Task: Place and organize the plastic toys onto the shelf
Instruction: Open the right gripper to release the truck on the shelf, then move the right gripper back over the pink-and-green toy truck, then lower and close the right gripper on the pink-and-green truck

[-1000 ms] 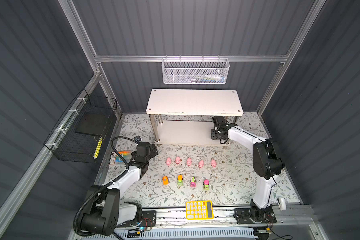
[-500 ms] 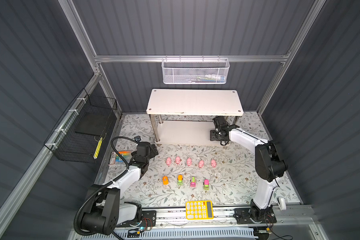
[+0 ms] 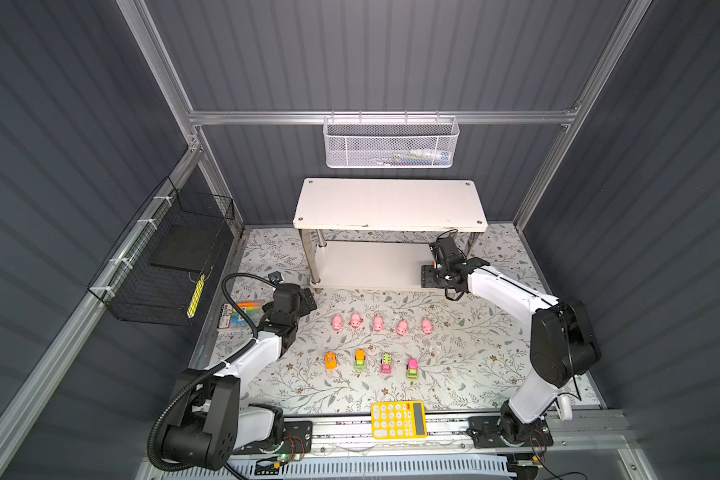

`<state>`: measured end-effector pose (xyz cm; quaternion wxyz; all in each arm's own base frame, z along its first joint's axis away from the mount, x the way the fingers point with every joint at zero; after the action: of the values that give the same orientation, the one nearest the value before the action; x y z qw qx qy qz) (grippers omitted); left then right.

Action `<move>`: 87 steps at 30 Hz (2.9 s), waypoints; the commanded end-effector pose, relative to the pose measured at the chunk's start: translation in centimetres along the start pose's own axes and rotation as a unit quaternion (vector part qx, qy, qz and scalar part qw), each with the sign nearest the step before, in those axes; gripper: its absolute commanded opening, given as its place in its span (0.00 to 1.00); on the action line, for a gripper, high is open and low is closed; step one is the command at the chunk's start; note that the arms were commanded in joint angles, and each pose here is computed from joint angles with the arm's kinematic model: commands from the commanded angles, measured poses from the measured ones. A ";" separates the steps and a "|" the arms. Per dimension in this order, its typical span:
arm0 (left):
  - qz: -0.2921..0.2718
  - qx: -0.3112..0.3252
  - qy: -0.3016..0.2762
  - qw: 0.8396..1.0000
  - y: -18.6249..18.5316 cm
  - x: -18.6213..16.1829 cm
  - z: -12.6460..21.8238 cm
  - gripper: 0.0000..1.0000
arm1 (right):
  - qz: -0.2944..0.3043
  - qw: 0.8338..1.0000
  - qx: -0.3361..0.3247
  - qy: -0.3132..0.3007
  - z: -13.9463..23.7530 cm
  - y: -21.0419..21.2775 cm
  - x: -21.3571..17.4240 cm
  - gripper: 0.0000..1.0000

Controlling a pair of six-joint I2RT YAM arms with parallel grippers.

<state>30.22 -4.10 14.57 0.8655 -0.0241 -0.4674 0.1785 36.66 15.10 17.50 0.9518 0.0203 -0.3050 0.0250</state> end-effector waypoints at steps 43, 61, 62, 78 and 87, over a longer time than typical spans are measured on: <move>0.018 -0.006 -0.010 1.000 0.1 0.0 0.3 1.00 | 0.078 0.965 0.071 0.240 7.5 9.3 -21.3 0.73; 0.013 0.001 -0.008 1.000 0.3 -0.3 0.2 1.00 | 0.091 0.956 0.067 0.271 5.6 9.6 -22.4 0.52; 0.012 0.001 -0.008 1.000 0.3 -0.3 0.2 1.00 | 0.091 0.956 0.067 0.271 5.6 9.6 -22.4 0.51; 0.012 0.001 -0.004 1.000 0.3 -0.5 -0.1 1.00 | 0.088 0.958 0.050 0.270 5.6 9.1 -22.3 0.28; 0.010 0.002 -0.003 1.000 0.3 -0.5 -0.1 1.00 | 0.086 0.962 0.042 0.255 6.5 8.8 -21.4 0.27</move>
<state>30.11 -4.08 14.55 0.8605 -0.0303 -0.4740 0.1843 14.83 23.49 9.62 0.9895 0.0474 -0.0441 0.1289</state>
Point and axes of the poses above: each gripper's point midway between its finger pads, its own z axis back along the fingers, its own y axis along the line the jaws close on, x = y × z, the point moved 7 cm from there along z, back along the fingers, and after that the axes turned 3 degrees about z, right-handed, at the moved point
